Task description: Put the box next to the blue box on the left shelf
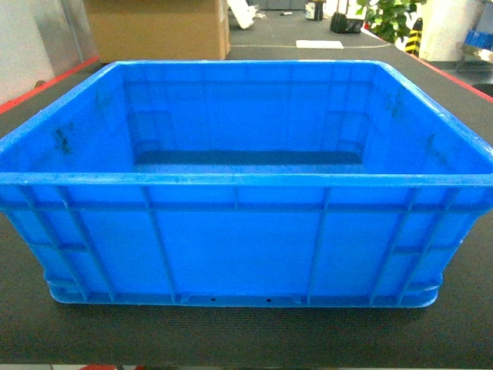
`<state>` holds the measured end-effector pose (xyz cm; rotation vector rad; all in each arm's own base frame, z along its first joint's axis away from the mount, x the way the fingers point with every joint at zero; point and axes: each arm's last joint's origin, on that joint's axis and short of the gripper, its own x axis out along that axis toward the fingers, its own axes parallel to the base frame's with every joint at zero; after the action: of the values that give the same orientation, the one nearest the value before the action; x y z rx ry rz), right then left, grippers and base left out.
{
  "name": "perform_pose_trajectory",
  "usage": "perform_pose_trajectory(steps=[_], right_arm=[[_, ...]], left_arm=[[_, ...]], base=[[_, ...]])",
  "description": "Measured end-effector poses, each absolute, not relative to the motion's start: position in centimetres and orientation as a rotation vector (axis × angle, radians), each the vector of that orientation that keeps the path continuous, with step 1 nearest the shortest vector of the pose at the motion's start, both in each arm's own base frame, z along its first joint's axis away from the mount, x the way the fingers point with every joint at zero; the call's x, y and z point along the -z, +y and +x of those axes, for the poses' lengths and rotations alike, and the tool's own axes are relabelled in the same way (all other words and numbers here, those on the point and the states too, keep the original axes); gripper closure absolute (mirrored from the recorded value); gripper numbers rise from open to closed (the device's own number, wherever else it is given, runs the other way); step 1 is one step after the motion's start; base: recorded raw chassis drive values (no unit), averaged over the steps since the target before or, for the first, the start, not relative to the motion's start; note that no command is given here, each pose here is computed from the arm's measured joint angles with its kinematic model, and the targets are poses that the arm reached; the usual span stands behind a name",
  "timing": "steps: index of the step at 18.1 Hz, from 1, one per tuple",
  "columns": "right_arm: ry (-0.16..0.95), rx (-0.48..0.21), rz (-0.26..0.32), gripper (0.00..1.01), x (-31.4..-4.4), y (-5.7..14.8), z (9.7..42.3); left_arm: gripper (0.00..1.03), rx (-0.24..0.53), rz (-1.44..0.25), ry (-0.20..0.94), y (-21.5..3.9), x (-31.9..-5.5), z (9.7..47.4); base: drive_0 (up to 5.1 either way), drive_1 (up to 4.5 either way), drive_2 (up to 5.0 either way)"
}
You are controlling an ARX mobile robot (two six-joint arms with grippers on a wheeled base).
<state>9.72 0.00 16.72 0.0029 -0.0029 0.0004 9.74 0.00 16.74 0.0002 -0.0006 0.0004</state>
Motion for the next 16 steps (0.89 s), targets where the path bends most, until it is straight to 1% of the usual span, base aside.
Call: perform_pose_trajectory(steps=[16], right_arm=[[-0.003, 0.0, 0.003, 0.03, -16.72, 0.0, 9.72]], left_arm=[[0.05, 0.0, 0.0, -0.001, 0.0, -16.75, 9.74]], base=[[0.0, 0.0, 0.0]])
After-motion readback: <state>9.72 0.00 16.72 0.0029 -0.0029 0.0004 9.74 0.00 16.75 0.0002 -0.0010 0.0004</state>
